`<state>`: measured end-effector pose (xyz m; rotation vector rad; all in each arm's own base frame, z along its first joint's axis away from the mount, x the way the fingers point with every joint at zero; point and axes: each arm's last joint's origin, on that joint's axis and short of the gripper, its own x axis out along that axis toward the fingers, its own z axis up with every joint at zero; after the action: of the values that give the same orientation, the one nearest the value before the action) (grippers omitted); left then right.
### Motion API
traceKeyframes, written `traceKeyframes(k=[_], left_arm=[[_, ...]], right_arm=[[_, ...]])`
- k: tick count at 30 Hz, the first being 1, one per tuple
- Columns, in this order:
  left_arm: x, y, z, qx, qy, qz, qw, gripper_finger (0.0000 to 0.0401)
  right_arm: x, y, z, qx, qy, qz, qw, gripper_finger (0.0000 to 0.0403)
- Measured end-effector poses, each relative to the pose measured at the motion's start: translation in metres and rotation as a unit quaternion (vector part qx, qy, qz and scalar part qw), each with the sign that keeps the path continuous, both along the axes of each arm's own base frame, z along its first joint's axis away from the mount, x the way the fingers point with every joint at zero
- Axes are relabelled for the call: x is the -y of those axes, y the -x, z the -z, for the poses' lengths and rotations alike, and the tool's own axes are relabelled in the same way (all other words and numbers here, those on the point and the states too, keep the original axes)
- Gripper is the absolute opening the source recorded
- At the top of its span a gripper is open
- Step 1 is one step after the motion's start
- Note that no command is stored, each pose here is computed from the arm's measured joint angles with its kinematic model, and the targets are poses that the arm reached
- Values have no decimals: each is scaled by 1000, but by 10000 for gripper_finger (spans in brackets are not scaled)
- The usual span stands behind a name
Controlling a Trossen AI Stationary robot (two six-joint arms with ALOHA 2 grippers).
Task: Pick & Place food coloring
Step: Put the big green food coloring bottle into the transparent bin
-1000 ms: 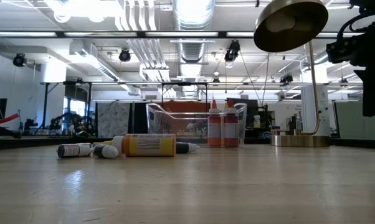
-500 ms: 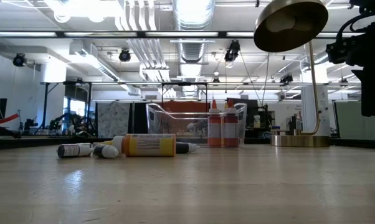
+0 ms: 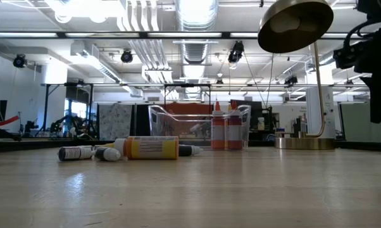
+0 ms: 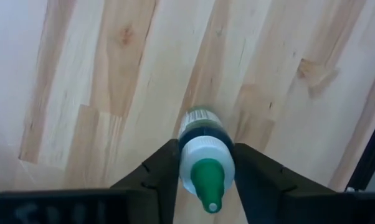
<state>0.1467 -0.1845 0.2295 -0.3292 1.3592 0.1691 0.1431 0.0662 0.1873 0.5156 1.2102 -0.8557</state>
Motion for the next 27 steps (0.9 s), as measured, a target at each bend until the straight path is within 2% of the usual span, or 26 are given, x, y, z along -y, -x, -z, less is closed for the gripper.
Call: traceKeyframes(k=[6, 12, 15, 20, 22, 27], left_arm=[[-4, -3, 1, -16, 7, -8, 1000, 93], [-28, -16, -11, -44, -33, -28, 998, 93], [-58, -28, -29, -30, -60, -42, 997, 93], [-121, -56, -82, 57, -82, -98, 990, 93], [-147, -69, -103, 91, -110, -109, 984, 93], [-212, -109, -133, 100, -184, -92, 974, 93]], right_arm=[[0, 1, 1, -3, 1, 1, 1000, 214], [1, 1, 2, -3, 2, 1, 1000, 214], [1, 1, 2, -3, 2, 0, 1000, 214], [0, 1, 2, -3, 2, 0, 1000, 214], [0, 1, 2, -3, 2, 0, 1000, 214], [1, 1, 2, -1, 5, 0, 1000, 214]])
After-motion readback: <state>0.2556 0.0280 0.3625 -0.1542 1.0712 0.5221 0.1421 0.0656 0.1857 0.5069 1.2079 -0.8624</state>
